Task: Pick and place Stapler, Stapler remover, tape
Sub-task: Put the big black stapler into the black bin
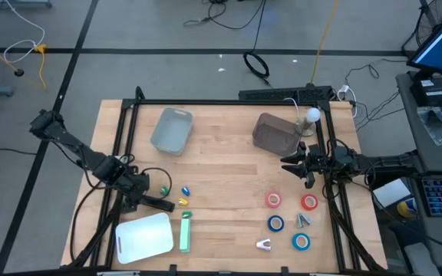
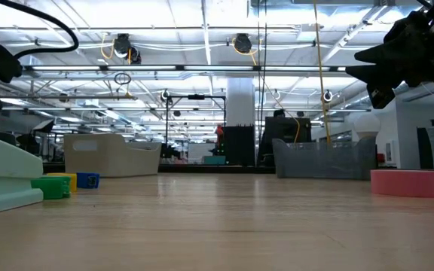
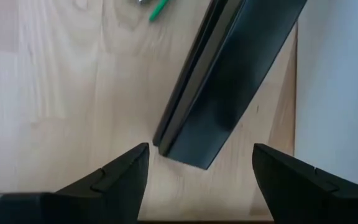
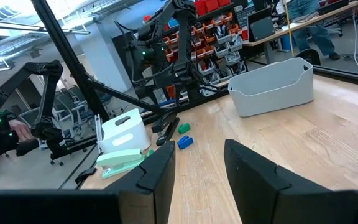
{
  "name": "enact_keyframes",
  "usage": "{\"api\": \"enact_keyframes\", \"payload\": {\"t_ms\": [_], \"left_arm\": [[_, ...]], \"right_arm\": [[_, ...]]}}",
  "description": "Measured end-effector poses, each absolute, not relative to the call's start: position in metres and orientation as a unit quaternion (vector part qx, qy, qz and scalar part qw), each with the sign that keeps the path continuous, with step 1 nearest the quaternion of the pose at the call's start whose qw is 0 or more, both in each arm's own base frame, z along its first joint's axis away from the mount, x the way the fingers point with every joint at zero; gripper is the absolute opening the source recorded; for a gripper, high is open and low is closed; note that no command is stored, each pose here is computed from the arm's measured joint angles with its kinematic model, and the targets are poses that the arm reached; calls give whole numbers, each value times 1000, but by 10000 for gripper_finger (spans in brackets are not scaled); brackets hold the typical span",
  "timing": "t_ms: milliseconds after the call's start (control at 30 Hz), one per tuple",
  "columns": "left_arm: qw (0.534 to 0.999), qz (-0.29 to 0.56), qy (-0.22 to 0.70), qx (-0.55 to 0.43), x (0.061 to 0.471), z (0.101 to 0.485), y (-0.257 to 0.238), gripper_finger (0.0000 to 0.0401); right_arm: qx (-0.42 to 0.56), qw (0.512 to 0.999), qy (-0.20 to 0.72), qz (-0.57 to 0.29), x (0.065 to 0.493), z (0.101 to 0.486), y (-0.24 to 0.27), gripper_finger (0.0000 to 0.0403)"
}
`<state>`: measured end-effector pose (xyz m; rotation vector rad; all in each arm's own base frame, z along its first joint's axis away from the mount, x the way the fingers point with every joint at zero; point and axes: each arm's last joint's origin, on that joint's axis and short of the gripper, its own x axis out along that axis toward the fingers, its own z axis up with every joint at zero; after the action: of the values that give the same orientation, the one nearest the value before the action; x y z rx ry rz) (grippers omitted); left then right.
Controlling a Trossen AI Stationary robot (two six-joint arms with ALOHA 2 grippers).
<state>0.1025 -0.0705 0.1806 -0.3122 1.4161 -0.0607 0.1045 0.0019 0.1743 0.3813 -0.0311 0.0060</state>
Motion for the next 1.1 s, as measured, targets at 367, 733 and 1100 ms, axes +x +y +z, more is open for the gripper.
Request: {"api": "enact_keyframes", "payload": {"t_ms": [367,733,1100], "left_arm": [[765,-57,630,-117,103,159,-70,284],[766,-70,631,-98,98,141,-67,279],[769,-71,627,-101,99,142,-68,151]], "right_arm": [[190,982,-15,3,104,174,2,130],[190,982,-15,3,104,174,2,130],[190,982,-15,3,104,174,2,130]]}}
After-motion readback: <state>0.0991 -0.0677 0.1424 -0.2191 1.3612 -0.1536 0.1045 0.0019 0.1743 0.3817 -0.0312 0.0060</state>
